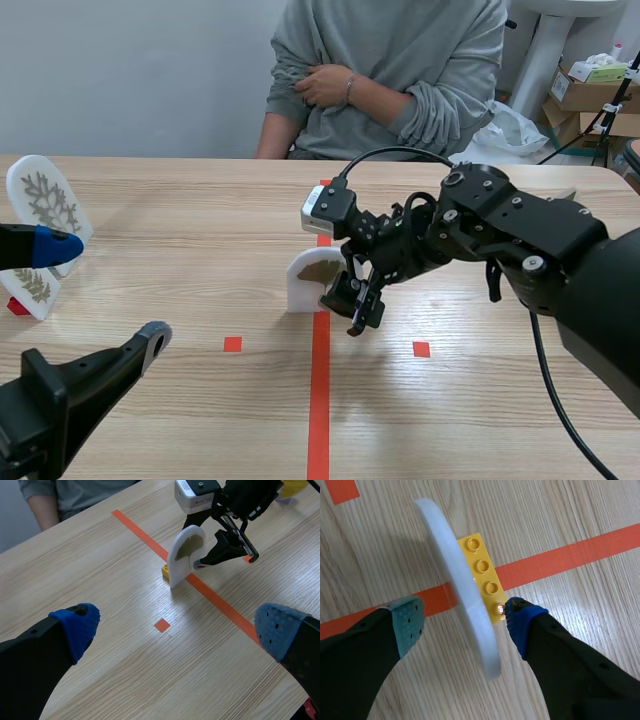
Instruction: Do the leaf sorting experiment
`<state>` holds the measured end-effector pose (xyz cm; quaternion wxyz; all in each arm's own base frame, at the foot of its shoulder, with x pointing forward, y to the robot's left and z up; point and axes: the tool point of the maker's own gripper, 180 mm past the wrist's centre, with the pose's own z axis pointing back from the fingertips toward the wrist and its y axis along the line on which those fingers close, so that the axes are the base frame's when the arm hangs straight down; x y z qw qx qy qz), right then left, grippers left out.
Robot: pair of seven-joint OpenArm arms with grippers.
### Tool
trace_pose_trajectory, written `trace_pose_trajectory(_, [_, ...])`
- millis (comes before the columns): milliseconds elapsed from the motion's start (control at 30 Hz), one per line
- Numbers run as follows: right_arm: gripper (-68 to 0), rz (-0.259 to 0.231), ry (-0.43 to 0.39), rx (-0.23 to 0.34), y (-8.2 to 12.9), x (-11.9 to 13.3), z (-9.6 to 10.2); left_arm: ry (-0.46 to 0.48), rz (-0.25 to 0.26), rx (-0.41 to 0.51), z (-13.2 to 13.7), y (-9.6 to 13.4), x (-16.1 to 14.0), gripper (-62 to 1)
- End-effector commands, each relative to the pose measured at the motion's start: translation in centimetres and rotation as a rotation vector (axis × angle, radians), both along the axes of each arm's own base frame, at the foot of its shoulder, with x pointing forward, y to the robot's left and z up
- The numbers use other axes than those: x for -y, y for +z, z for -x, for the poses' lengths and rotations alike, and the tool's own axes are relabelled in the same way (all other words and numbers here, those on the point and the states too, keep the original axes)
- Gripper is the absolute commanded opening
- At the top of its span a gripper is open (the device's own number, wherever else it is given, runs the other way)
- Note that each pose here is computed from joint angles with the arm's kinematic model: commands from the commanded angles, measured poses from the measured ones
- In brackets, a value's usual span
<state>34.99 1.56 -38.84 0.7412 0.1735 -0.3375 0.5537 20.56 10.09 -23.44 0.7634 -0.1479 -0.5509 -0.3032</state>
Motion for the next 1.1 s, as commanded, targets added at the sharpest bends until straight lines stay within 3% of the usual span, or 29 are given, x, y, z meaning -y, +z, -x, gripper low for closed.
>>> trace_pose_trajectory(0, [-38.2, -0.040, 0.012, 0.039, 1.8, -0.8, -1.0, -0.003, 0.022, 0.028, -0.2, 0.9, 0.2, 1.4])
trace_pose_trajectory(367, [-65.0, -0.070, 0.016, 0.050, 2.2, -1.2, -1.0, -0.003, 0.022, 0.028, -0.2, 0.9, 0.2, 1.4])
trace_pose_trajectory(533, [-65.8, -0.070, 0.003, 0.038, 2.1, -1.0, -1.1, -0.003, 0.022, 0.028, -0.2, 0.9, 0.2, 1.4])
trace_pose_trajectory(767, [-65.8, -0.190, -0.238, 0.004, 3.3, 1.8, -2.9, -0.003, 0.022, 0.028, -0.2, 0.9, 0.2, 1.4])
trace_pose_trajectory(1067, [-65.8, -0.289, -0.542, -0.075, 2.8, 9.3, -2.8, -0.003, 0.022, 0.027, -0.2, 0.9, 0.2, 1.4])
